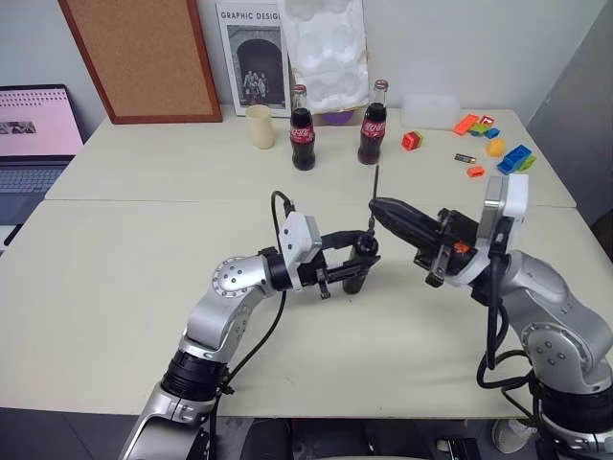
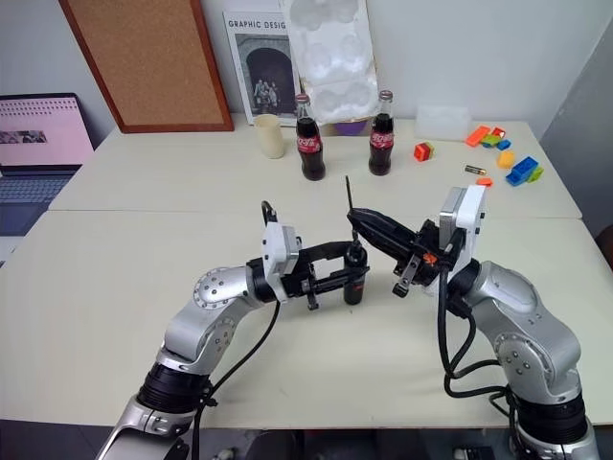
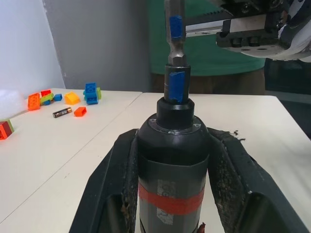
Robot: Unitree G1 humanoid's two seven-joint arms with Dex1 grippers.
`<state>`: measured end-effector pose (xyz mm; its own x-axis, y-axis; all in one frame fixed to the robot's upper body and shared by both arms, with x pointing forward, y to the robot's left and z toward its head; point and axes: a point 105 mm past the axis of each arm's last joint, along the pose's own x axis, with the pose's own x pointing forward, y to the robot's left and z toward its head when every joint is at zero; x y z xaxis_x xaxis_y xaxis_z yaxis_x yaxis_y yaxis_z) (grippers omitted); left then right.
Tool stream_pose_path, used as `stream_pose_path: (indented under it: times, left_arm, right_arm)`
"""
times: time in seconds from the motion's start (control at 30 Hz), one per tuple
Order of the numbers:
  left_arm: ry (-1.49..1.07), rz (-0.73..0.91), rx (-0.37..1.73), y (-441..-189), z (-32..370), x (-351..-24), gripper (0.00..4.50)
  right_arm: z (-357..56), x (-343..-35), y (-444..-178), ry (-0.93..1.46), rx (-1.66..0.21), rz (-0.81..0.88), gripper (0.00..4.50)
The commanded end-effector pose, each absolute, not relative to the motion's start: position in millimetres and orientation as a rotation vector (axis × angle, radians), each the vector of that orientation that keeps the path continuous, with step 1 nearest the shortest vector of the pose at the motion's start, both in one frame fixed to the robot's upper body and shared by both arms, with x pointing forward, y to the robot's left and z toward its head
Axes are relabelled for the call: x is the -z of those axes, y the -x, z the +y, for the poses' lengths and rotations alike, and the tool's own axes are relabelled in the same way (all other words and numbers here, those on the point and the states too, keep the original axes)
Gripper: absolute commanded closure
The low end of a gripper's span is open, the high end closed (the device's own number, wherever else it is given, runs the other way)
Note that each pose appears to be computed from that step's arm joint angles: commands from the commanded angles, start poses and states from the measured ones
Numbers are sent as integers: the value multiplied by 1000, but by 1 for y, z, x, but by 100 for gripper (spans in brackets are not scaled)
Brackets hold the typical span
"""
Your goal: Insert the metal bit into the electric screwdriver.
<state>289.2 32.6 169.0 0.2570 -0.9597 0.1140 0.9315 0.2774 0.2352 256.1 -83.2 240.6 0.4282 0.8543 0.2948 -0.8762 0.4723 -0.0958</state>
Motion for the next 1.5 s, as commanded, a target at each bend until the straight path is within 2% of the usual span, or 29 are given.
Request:
stream_pose_path:
  times: [0.03, 0.47, 1.07, 1.2, 1.23, 1.27, 1.3, 1.33, 1.5]
  left_arm:
    - [-130, -201, 1256, -295, 38, -159, 286]
    - [-126, -207, 1259, -293, 36, -161, 286]
    - [-122, -212, 1258, -293, 36, -162, 286]
    - [-125, -211, 1260, -292, 36, -161, 286]
    - [-126, -211, 1260, -292, 36, -161, 286]
    - [-127, -211, 1260, -292, 36, -161, 286]
    - [-128, -210, 1261, -292, 36, -161, 286]
    - [-128, -210, 1261, -292, 36, -161, 286]
    - [-131, -208, 1263, -292, 36, -160, 286]
  right_arm:
    - [-84, -232, -261, -94, -1074, -249, 450]
    - [-80, -220, -262, -59, -1066, -156, 450]
    - [-86, -228, -259, -91, -1080, -178, 450]
    - [-85, -228, -257, -104, -1100, -170, 389]
    - [-84, -229, -256, -109, -1106, -168, 360]
    - [-84, -229, -255, -111, -1111, -167, 351]
    - [-84, -229, -255, -111, -1114, -167, 319]
    - [-85, -230, -254, -112, -1115, -168, 314]
    - [-90, -241, -252, -124, -1108, -200, 186]
